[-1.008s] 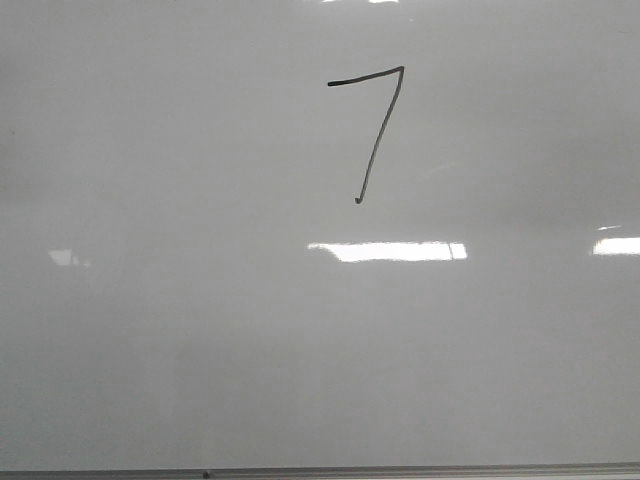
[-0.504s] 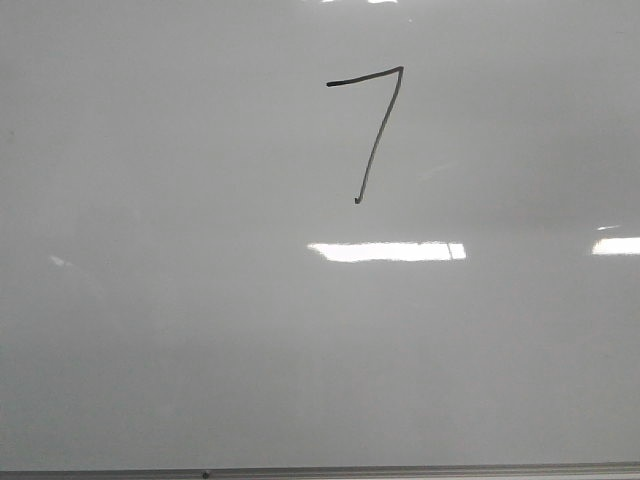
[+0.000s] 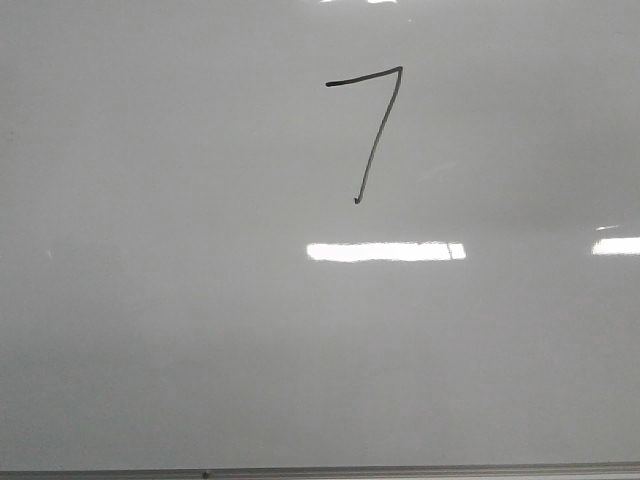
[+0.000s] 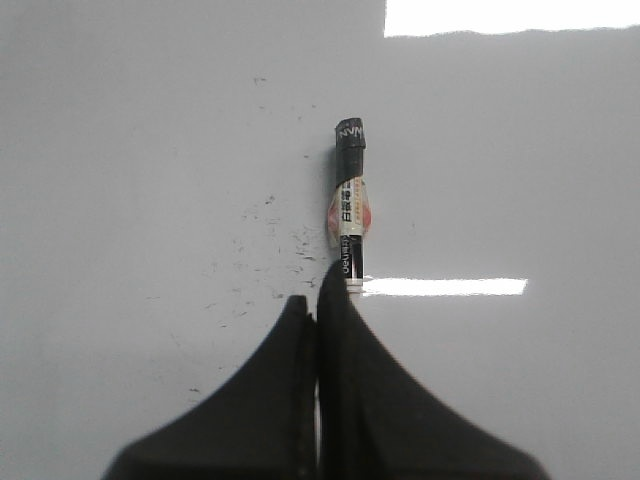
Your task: Write number 7 on whiteboard
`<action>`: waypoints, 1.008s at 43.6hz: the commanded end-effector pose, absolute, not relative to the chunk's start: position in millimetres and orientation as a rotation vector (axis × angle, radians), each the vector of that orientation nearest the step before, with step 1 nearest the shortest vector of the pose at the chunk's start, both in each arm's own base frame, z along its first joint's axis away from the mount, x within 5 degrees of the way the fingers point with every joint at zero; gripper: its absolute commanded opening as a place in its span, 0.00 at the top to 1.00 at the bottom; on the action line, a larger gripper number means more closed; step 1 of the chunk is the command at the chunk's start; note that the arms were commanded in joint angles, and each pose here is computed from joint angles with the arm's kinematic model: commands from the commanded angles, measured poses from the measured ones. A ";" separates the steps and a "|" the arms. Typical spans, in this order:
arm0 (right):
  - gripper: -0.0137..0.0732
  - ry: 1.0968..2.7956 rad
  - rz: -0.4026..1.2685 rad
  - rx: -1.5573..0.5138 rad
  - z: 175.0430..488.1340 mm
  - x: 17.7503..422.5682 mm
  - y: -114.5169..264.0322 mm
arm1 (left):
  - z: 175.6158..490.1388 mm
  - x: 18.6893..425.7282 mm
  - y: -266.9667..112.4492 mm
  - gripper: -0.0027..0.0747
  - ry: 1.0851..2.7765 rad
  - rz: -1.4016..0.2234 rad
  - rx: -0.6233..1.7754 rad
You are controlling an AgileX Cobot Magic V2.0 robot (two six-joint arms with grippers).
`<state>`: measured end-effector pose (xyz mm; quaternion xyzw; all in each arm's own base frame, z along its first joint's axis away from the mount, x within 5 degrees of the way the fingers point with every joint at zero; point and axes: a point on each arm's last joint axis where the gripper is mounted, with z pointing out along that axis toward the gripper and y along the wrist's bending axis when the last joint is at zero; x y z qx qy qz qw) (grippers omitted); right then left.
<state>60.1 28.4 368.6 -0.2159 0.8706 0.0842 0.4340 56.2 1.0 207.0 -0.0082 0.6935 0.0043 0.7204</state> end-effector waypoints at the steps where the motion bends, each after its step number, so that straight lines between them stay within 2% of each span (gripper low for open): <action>1: 0.98 2.093 0.205 -0.515 379.3 62.8 28.4 | 210.6 55.0 1.2 0.99 1.451 0.004 -0.028; 40: 0.98 2.092 0.202 -0.513 378.2 61.9 27.8 | 210.6 55.0 1.2 0.99 1.451 0.004 -0.028; 44: 0.98 2.018 0.167 -0.451 375.2 58.0 22.5 | 210.6 55.0 1.2 0.99 1.451 0.004 -0.028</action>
